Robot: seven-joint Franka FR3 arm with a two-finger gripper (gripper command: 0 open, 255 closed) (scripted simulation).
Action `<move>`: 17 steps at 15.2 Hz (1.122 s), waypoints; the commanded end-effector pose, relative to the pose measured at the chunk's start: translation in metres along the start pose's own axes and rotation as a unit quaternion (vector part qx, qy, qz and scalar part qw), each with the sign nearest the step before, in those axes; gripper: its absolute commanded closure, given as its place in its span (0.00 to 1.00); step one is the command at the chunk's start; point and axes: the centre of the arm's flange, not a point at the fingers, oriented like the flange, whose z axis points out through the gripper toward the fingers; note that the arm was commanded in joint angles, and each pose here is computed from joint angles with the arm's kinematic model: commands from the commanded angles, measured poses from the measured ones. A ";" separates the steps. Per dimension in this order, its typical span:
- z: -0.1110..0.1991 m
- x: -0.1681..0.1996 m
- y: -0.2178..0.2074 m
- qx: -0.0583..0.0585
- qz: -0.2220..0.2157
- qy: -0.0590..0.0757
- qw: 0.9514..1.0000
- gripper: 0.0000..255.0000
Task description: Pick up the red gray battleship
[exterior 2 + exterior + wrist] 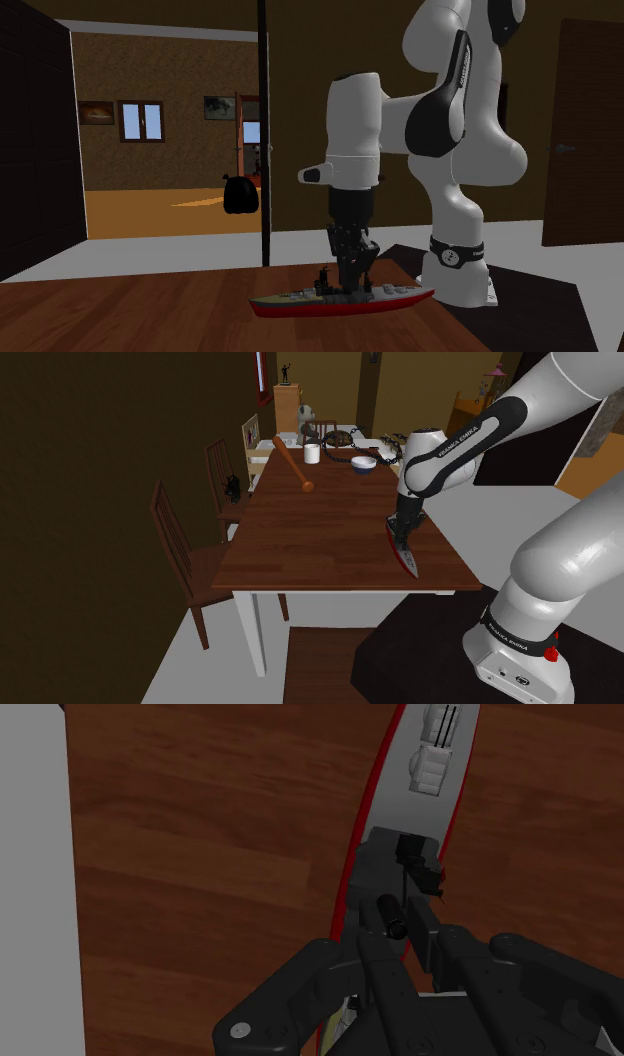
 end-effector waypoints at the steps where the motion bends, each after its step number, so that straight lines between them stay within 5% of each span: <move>1: 0.000 0.000 0.000 0.000 0.000 0.000 1.000 1.00; 17: -0.068 0.000 0.001 0.000 0.000 0.000 1.000 1.00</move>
